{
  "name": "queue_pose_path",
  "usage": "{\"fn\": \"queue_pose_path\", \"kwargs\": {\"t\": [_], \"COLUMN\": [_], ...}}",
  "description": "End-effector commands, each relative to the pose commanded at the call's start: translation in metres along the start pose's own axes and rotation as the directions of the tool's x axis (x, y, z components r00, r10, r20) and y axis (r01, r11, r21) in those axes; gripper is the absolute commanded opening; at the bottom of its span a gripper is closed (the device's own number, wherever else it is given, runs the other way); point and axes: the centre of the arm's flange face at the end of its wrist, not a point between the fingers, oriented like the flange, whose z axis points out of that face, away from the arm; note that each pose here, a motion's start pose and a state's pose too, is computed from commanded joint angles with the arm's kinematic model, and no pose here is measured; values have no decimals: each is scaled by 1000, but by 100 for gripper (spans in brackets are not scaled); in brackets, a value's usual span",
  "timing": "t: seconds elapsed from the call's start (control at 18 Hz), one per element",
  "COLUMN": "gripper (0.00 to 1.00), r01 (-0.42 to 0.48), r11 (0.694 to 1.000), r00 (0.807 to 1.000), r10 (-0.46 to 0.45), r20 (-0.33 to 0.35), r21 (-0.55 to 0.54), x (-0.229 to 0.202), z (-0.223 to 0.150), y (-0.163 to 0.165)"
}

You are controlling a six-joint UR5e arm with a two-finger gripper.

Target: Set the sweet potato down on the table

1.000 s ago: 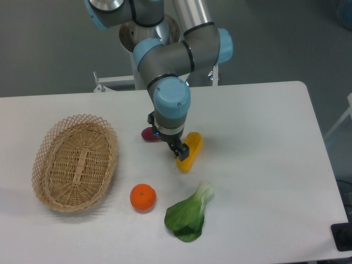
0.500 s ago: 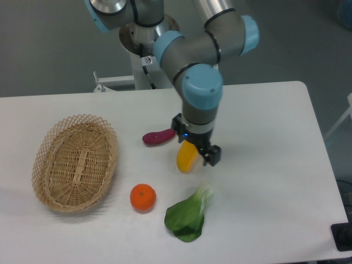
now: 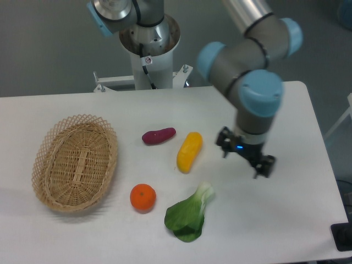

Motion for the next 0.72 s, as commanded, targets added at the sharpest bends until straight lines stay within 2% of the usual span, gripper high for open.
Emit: {"fn": "queue_pose_path", "kwargs": {"t": [0.28,0.39,0.5,0.72], "gripper": [100,100,100,100], "r01": [-11,-41,-71,-65], "r11": [1000,999,997,998], "r00": [1000,999,997,998], "r10": [11,41,71,65], "r20": [-6,-6,-4,-5], "r21": [-7,-9,-10,-14], "x": [-39,-50,-53,-58], "z": [1,2,5,12], "y": [9,26,32,37]}}
